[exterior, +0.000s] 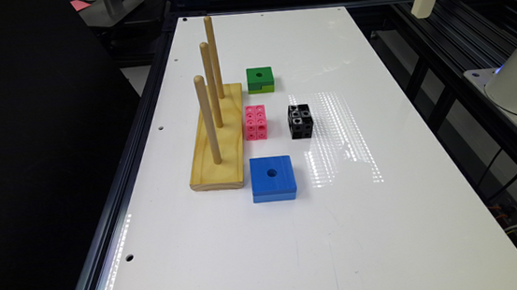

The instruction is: Pick up blue block.

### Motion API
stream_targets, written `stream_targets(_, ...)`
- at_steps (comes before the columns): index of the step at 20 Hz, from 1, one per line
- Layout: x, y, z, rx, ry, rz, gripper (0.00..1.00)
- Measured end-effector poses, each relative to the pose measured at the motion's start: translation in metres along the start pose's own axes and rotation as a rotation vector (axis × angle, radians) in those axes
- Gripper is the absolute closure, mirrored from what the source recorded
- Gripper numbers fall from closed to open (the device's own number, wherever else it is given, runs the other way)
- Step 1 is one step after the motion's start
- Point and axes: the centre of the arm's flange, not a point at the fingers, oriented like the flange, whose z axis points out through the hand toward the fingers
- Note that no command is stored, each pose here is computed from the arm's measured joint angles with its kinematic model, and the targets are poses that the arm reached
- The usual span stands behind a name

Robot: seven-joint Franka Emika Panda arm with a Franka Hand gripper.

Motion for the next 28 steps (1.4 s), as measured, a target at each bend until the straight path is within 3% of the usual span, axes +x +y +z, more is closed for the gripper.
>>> stream_targets(8, 0.0008, 0.0008, 0.0000, 0.0000, 0.0000, 0.0033, 0.00)
stream_targets(16, 0.0008, 0.0007, -0.0001, 0.0005, 0.0005, 0.0031, 0.00)
stream_targets(21, 0.0000, -0.0001, -0.0003, 0.0014, 0.0014, 0.0002, 0.00)
stream_targets(24, -0.0007, -0.0018, -0.0009, 0.0060, 0.0057, -0.0026, 0.00)
stream_targets(28, -0.0053, -0.0083, -0.0015, 0.0184, 0.0135, -0.0042, 0.00)
